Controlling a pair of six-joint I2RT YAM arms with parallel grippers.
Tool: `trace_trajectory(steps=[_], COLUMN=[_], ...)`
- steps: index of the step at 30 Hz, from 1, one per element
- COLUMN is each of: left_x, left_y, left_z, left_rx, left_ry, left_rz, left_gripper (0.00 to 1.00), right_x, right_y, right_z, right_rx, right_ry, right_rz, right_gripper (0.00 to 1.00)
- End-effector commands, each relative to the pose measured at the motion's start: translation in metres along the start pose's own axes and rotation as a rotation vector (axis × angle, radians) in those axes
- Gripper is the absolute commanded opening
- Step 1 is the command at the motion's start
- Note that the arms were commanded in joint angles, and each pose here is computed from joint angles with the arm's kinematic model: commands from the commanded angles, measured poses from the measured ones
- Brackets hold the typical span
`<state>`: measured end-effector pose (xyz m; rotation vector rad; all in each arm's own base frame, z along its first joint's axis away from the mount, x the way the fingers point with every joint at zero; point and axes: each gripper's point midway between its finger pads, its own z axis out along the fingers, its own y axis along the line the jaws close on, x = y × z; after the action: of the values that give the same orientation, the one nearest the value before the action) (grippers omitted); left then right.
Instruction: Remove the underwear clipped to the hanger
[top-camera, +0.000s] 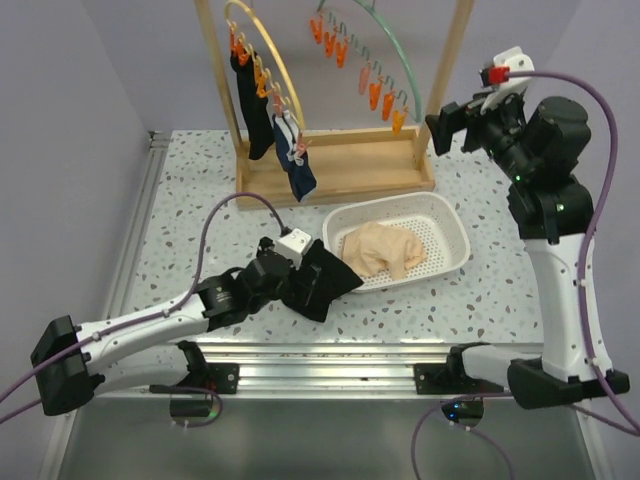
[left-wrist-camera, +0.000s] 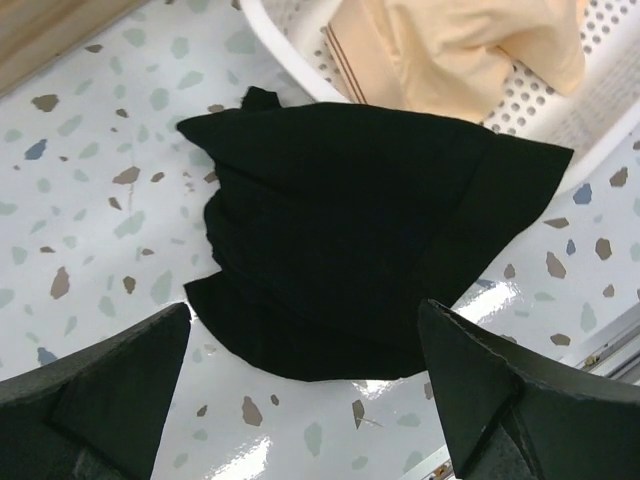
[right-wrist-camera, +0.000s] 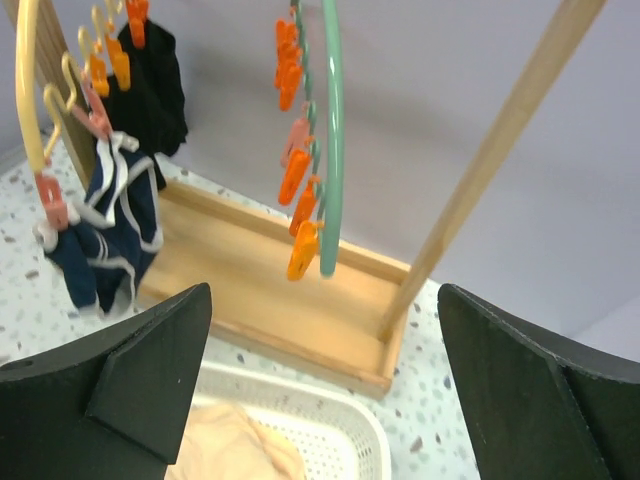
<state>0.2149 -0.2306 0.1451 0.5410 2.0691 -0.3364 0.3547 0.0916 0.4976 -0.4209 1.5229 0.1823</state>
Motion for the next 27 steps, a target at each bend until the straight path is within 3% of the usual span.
trace_trajectory(steps=[1, 9, 14, 18, 21, 22, 24, 25, 27], left_x=[-0.017, 0.023, 0.06, 0.078, 0.079, 0.074, 0.065, 0.05, 0.038], left_y=[-0.028, -0.064, -0.051, -0.037, -0.035, -0.036, -0.04, -0.041, -0.048], left_z=[0.01, 0.046, 0.076, 0.092, 0.097, 0.096, 0.089, 0.081, 0.07], left_rx=[0.09, 0.148, -0.008, -0.114, -0.141, -0.143, -0.138, -0.136, -0.107], left_ry=[-0.055, 0.06, 0.192, 0.231, 0.22, 0.201, 0.17, 0.127, 0.088], left_rz=[0.065, 0.13, 0.153, 0.184, 0.189, 0.184, 0.189, 0.182, 0.187], left_gripper=[1.0, 1.0, 0.93, 0.85, 0.61, 0.49, 0.36, 0.24, 0.12], right_x=[0.034, 0.128, 0.163, 0.192, 0.202, 0.203, 0.207, 0.209, 0.21], right_y=[0.002, 0.042, 0.065, 0.07, 0.071, 0.071, 0.07, 0.069, 0.067], right_z=[-0.02, -0.064, -0.08, -0.087, -0.091, -0.092, -0.093, -0.093, -0.093], right_rx=[-0.006, -0.158, -0.262, -0.272, -0.267, -0.264, -0.259, -0.251, -0.235], right_ry=[0.069, 0.234, 0.288, 0.326, 0.345, 0.346, 0.356, 0.361, 0.364], right_rz=[-0.095, -0.126, -0.119, -0.114, -0.111, -0.114, -0.112, -0.113, -0.112], right_gripper=[0.99, 0.99, 0.99, 0.99, 0.99, 0.99, 0.99, 0.99, 0.99])
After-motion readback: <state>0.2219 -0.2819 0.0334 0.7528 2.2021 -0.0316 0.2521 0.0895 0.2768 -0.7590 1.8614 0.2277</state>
